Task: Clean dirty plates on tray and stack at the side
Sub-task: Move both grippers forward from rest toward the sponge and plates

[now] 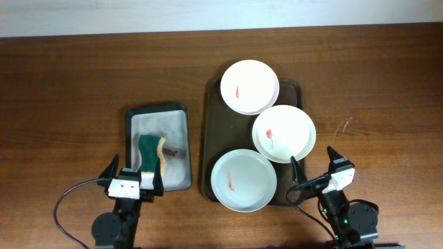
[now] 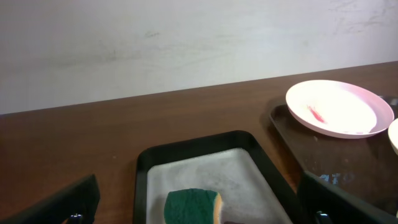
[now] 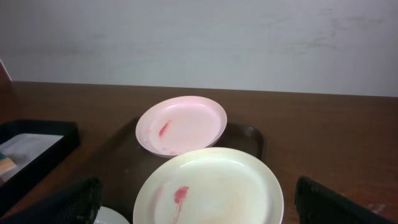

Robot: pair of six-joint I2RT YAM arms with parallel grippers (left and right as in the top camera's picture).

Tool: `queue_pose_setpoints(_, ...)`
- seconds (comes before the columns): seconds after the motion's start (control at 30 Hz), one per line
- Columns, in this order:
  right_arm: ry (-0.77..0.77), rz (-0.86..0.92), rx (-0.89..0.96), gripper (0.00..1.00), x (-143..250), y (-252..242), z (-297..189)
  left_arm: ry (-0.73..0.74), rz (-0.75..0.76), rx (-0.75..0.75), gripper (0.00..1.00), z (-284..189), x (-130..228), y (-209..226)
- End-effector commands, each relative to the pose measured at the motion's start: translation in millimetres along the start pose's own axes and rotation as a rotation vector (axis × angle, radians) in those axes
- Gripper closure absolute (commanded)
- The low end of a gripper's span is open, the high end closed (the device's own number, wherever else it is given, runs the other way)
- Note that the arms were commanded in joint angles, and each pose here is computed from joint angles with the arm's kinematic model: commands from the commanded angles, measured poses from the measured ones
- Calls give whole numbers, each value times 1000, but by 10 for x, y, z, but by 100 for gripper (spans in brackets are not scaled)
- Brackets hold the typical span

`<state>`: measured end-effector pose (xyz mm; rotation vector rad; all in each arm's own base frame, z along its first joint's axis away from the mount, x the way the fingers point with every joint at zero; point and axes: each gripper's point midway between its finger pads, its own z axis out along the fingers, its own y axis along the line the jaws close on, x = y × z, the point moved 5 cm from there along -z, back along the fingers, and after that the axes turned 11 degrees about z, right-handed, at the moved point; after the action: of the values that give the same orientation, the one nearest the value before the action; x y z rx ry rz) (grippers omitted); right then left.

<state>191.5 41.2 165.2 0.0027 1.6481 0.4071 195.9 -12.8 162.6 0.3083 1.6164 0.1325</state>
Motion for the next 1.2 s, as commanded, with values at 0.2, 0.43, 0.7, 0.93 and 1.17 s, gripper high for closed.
queue_pose_setpoints(0.2,0,-8,-6,1,22,-2,2,7,16,-14,0,0,20,17)
queue_pose_setpoints(0.43,0,-8,-6,1,22,-1,2,-7,17,-13,1,0,-7,18)
queue_pose_setpoints(0.7,-1,-8,-16,1,18,12,2,-119,30,103,1,-18,-193,-110)
queue_pose_setpoints(0.93,-24,-16,-101,1,-56,128,-10,-146,35,103,1,-46,-308,-89)
queue_pose_setpoints(1.17,-50,9,-139,1,-839,407,-255,-12,-16,143,1,-240,-818,40)
